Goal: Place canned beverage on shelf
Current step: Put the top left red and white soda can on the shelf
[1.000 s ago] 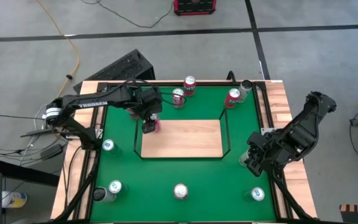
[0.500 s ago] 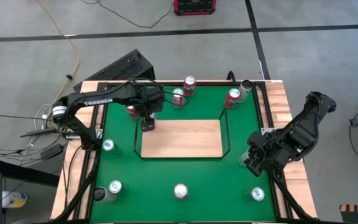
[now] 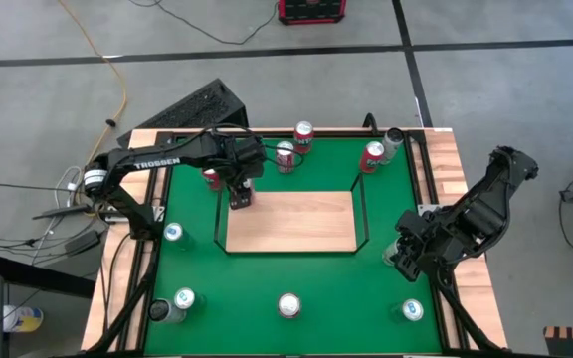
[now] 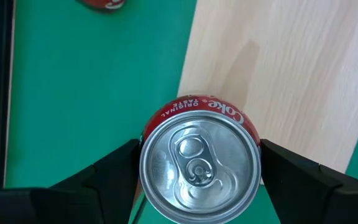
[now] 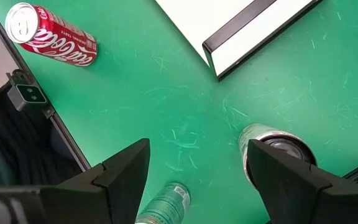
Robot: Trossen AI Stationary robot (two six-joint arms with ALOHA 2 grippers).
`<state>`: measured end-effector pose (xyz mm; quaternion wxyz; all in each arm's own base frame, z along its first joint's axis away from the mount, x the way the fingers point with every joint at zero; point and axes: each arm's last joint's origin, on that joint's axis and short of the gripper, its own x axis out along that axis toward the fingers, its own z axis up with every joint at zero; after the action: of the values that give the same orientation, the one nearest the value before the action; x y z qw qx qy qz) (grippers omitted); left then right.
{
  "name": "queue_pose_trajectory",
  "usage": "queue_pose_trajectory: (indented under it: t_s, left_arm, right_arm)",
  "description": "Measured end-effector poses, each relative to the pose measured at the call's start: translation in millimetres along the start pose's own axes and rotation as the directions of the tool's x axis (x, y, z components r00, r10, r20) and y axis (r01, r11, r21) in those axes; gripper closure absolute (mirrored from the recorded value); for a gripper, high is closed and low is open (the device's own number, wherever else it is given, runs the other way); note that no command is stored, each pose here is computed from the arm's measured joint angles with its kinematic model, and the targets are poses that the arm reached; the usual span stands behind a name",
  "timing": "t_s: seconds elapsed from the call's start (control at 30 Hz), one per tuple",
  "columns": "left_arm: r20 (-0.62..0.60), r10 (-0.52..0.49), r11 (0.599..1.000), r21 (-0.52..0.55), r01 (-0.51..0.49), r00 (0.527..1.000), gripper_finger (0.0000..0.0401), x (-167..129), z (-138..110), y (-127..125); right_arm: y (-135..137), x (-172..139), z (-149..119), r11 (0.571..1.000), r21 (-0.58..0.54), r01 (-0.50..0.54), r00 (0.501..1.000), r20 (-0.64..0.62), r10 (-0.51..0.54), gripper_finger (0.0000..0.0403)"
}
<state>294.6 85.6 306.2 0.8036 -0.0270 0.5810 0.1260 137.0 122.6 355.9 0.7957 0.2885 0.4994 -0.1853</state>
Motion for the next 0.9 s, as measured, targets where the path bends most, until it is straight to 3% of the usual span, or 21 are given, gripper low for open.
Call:
queue_pose_trajectory:
  t_s: [0.43,0.9]
  left_arm:
    - [0.014,-0.010,1.000,0.001,0.010,1.000,0.0126,12,-6,-3]
    - [0.032,-0.001,1.000,-0.003,0.001,0.999,0.0126,3,-11,-3]
  right_arm:
    - [0,0,0,1.000,-0.005,-0.001,1.000,0.000,0.001,0.0106]
    - [0,0,0,1.000,-0.011,-0.004,1.000,0.001,0.004,0.0106]
